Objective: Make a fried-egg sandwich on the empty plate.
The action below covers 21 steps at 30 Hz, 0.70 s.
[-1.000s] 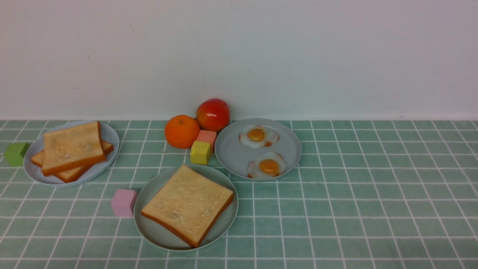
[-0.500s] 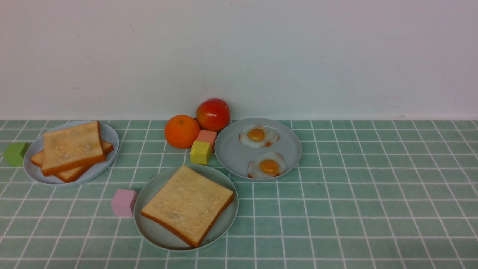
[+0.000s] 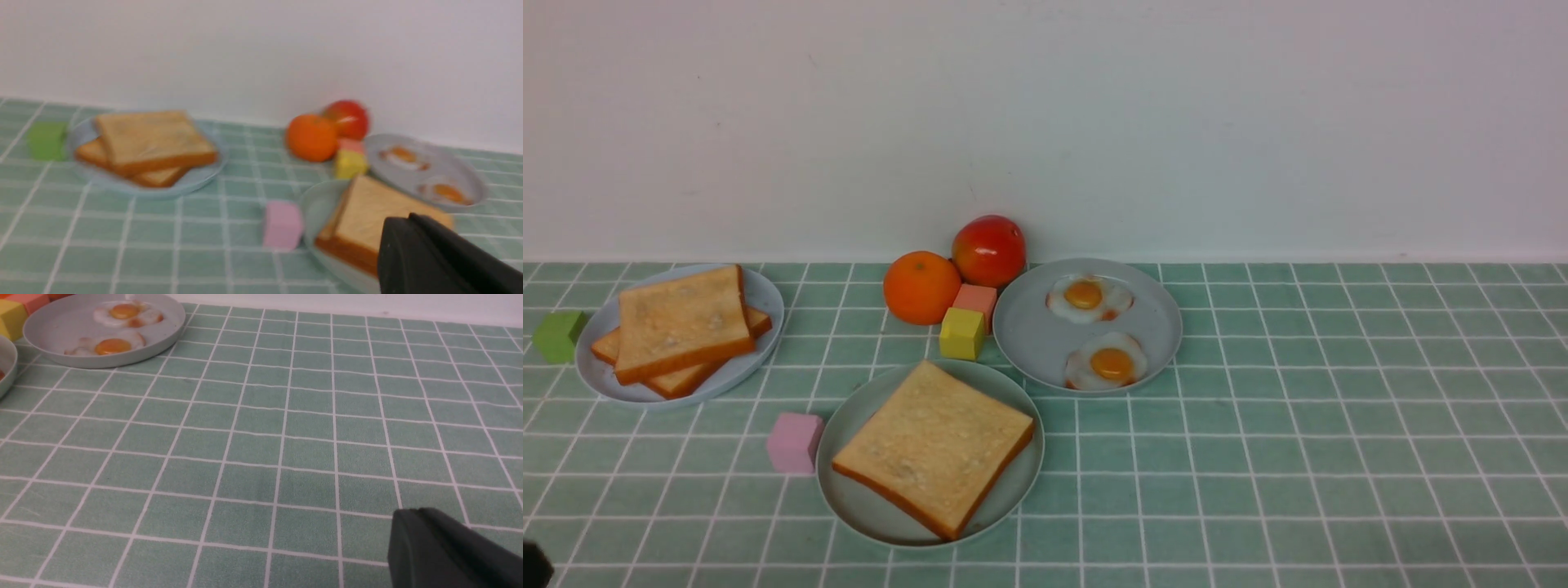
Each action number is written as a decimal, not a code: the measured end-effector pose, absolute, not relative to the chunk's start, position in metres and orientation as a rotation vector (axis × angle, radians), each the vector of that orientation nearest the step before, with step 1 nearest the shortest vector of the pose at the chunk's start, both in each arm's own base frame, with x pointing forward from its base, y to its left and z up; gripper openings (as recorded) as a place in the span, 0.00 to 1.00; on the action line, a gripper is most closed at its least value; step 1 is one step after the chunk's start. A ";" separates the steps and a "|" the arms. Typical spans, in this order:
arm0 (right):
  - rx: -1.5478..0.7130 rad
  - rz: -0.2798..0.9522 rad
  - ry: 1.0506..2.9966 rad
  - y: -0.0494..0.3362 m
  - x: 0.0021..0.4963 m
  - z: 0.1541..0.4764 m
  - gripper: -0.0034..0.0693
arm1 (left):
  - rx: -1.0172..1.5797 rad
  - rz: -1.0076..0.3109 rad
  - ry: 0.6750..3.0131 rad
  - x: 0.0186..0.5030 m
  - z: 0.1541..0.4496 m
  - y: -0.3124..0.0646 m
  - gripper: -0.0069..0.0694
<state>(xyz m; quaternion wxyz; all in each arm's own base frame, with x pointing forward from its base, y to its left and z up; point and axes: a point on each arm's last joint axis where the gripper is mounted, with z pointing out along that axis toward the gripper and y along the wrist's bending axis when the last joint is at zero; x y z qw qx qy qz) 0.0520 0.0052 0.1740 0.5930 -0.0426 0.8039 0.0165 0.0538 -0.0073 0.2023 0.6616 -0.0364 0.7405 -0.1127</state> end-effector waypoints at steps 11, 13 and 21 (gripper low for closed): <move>-0.099 0.038 1.869 0.005 0.052 0.174 0.08 | -0.121 -0.229 1.885 0.052 0.169 -0.007 0.07; -0.099 0.038 1.869 0.005 0.052 0.174 0.08 | -0.121 -0.229 1.885 0.052 0.169 -0.007 0.07; -0.099 0.038 1.869 0.005 0.052 0.174 0.09 | -0.123 -0.231 1.880 0.052 0.170 -0.007 0.07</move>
